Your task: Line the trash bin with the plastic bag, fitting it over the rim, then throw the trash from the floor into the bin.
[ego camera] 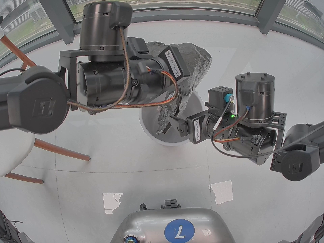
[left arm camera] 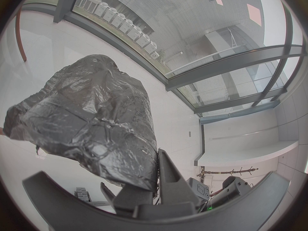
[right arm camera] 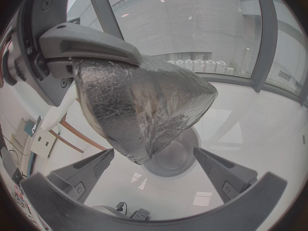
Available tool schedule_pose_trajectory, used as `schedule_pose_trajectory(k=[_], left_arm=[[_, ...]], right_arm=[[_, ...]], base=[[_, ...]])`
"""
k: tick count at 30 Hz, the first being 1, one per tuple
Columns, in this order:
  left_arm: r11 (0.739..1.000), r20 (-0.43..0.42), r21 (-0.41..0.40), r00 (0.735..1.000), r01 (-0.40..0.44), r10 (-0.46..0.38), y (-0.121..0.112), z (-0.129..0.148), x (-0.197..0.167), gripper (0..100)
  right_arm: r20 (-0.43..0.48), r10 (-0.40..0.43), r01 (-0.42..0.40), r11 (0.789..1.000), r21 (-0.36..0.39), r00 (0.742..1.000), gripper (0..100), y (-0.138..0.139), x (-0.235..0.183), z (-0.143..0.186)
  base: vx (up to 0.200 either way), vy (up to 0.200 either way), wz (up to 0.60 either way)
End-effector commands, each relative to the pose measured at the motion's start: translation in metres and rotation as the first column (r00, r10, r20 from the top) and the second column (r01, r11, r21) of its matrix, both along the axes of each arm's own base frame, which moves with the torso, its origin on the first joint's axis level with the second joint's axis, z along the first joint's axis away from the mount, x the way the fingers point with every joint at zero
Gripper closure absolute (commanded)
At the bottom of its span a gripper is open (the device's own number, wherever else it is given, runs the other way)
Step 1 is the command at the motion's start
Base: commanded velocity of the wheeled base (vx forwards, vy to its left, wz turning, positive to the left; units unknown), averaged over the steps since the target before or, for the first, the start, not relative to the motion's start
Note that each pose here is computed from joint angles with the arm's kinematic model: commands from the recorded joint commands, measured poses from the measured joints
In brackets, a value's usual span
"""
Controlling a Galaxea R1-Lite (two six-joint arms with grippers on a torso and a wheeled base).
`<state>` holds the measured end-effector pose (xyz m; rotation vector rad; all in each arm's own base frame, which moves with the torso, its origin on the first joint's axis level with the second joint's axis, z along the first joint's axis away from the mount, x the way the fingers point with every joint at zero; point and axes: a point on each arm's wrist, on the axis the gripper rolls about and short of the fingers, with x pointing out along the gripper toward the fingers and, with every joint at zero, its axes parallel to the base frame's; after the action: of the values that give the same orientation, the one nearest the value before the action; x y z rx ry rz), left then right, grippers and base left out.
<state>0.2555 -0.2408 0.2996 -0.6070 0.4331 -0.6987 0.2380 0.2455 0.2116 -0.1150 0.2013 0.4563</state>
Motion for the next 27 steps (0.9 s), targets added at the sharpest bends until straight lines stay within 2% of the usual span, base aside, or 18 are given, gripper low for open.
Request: schedule_pose_trajectory(k=[1, 10, 27], left_arm=[[1.000, 0.000, -0.001, 1.000, 0.000, 0.000, 0.001, 0.000, -0.001, 100], [1.000, 0.001, -0.001, 1.000, 0.011, -0.011, -0.003, 0.000, -0.003, 100], [1.000, 0.005, 0.001, 1.000, 0.004, -0.004, -0.003, 0.001, -0.003, 100]], right_arm=[[0.001, -0.020, 0.020, 1.000, 0.000, 1.000, 0, -0.004, 0.004, 0.000], [0.012, -0.084, 0.084, 0.996, 0.007, 0.996, 0, -0.016, 0.017, 0.004], [0.008, -0.076, 0.076, 0.997, 0.003, 0.997, 0, -0.019, 0.010, 0.003]], base=[[0.000, 0.000, 0.00], [0.000, 0.000, 0.00], [0.000, 0.000, 0.00]])
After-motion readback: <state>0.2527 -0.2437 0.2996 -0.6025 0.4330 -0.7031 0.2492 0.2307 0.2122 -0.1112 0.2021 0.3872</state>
